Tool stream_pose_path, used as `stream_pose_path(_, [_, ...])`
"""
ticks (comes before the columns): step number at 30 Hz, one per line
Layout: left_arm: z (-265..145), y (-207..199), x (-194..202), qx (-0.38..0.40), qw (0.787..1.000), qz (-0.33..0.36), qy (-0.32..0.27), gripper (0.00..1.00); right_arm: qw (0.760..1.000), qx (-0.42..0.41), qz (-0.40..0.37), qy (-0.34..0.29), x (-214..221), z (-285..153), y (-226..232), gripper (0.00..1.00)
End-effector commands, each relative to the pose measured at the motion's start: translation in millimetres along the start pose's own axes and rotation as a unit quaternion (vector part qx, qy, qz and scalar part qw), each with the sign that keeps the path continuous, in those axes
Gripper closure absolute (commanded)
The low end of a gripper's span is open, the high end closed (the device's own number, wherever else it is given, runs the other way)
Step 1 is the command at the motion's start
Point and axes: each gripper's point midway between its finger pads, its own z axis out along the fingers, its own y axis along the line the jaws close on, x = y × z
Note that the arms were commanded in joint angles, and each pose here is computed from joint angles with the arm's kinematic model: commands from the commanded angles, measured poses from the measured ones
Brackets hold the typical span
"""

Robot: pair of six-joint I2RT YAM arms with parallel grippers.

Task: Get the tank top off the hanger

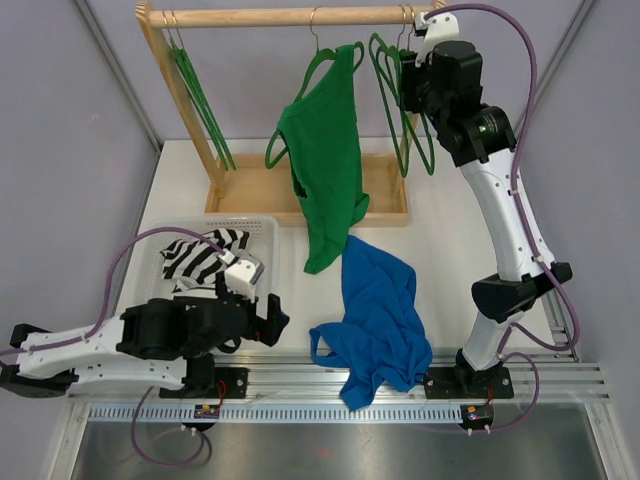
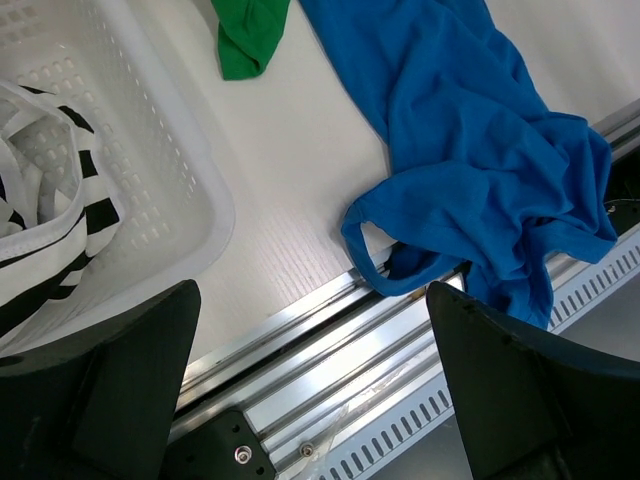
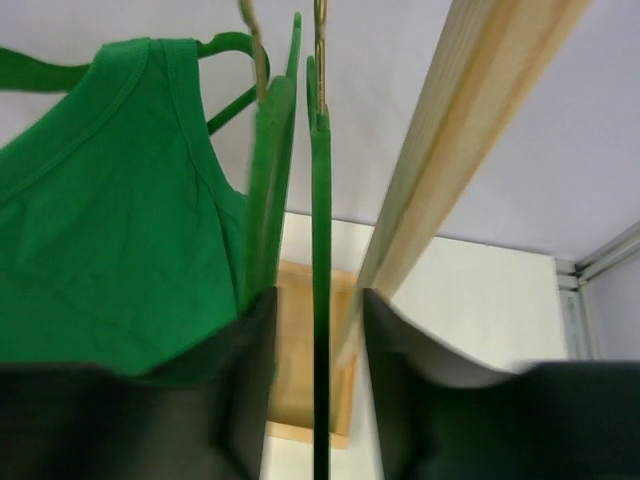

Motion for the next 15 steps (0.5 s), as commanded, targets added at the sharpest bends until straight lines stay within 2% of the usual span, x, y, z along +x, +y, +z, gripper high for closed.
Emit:
stream_pose_path(1, [15, -31, -24, 0.003, 0.999, -0.023, -0.024, 0.01, 0.999, -0.007, 0.014, -0.033, -28, -41, -9, 0.49])
stream_pose_path(2, [21, -40, -24, 0.003, 1.000, -0.015, -0.019, 0.01, 0.999, -0.004, 0.020, -0.046, -37, -56, -14, 0.37])
stream_pose_path(4, [40, -64, -23, 0.006, 1.000, -0.004, -0.009, 0.01, 0.999, -0.003, 0.025, -0.046, -36, -68, -18, 0.30])
stream_pose_path(5, [45, -72, -23, 0.010, 1.000, 0.003, -0.008, 0.01, 0.997, -0.006, 0.036, -0.062, -46, -88, -22, 0.24])
stream_pose_path(6, [57, -89, -23, 0.016, 1.000, 0.003, -0.005, 0.01, 0.997, -0.007, 0.039, -0.062, -46, -97, -24, 0.12])
stream_pose_path(9, [76, -122, -26, 0.045, 0.999, -0.005, -0.008, 0.01, 0.995, -0.006, 0.066, -0.074, -50, -139, -35, 0.00])
stream_pose_path(10, [90, -130, -17, 0.040, 0.999, 0.004, 0.003, 0.01, 0.995, -0.006, 0.072, -0.062, -39, -143, -35, 0.00])
stream_pose_path(11, [98, -136, -13, 0.039, 0.999, 0.005, 0.007, 0.01, 0.993, -0.012, 0.091, -0.080, -45, -171, -41, 0.00])
stream_pose_path(13, [122, -152, -2, 0.036, 0.999, 0.010, 0.018, 0.01, 0.994, -0.016, 0.096, -0.053, -20, -183, -41, 0.00])
stream_pose_path(14, [129, -157, 3, 0.036, 0.999, 0.012, 0.023, 0.01, 0.991, -0.026, 0.115, -0.066, -20, -208, -44, 0.01])
stream_pose_path(15, [136, -164, 6, 0.039, 0.999, 0.011, 0.027, 0.01, 0.992, -0.034, 0.113, -0.046, -2, -208, -40, 0.01])
